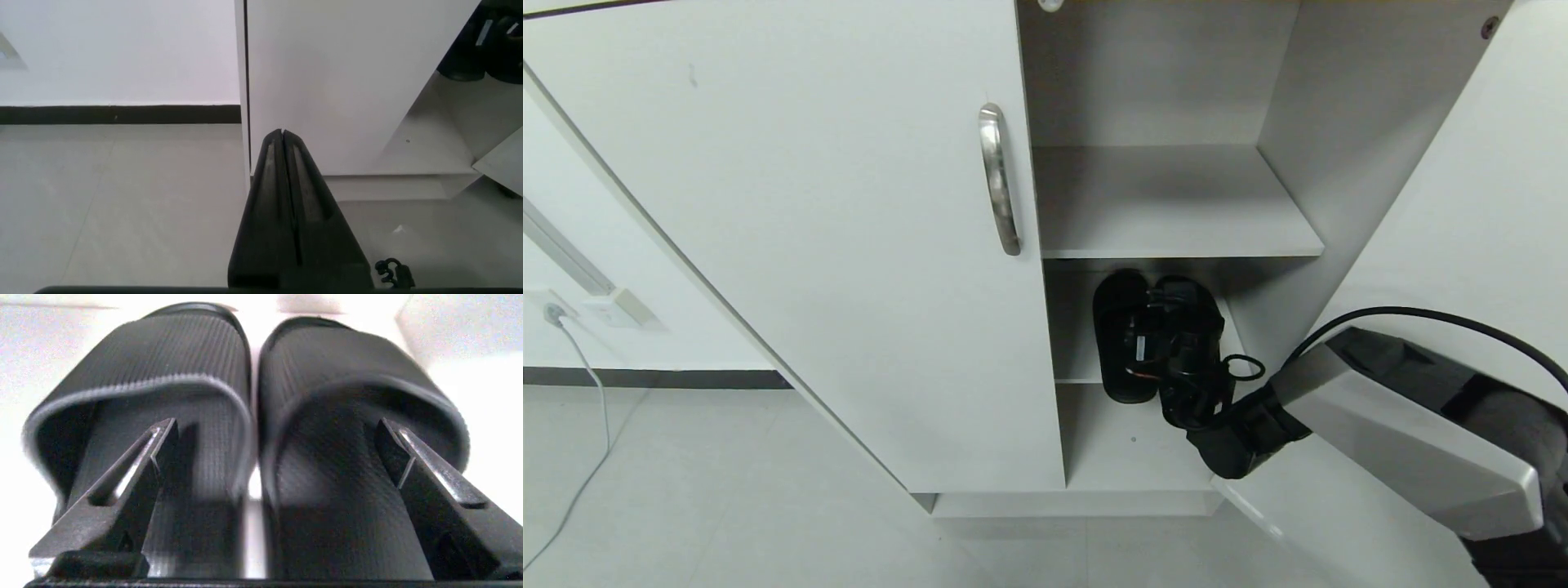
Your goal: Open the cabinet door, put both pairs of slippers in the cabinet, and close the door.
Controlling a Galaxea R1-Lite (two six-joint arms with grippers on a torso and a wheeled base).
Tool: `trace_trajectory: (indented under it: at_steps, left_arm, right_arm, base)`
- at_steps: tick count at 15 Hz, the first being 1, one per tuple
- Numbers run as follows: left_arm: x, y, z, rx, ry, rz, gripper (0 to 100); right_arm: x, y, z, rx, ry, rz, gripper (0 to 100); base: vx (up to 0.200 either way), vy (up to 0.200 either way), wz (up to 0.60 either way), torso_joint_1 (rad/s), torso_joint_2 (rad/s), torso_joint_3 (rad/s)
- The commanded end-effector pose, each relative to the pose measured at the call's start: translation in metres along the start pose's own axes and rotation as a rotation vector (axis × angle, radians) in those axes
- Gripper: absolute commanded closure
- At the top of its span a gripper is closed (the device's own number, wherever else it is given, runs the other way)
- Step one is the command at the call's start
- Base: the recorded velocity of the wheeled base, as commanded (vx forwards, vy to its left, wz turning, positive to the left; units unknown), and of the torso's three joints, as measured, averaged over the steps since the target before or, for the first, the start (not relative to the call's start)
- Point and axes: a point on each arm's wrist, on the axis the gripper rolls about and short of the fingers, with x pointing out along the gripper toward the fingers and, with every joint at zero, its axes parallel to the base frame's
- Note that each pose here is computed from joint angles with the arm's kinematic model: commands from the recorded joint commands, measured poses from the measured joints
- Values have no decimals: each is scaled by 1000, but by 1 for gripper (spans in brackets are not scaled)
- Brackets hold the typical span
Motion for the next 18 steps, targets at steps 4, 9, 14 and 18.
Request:
trace_trajectory:
  at_steps: [4, 9, 14, 18]
  left_arm:
    - [0, 0, 0, -1, 1, -1, 100]
    - [0, 0, 0, -1, 1, -1, 100]
    - [0, 0, 0, -1, 1, -3, 100]
    - [0, 0, 0, -3, 1, -3, 100]
  right_arm:
    - [-62, -13, 17, 0, 3, 63, 0]
    - [-104, -22, 7, -5, 11, 115, 0]
    - [-114, -20, 3, -3, 10, 138, 0]
    - [-116, -20, 6, 0, 7, 143, 0]
  base:
    - [0, 0, 0, 0, 0, 0]
    - [0, 0, 0, 0, 0, 0]
    - [0, 0, 0, 0, 0, 0]
    - [-200, 0, 0, 2, 5, 2]
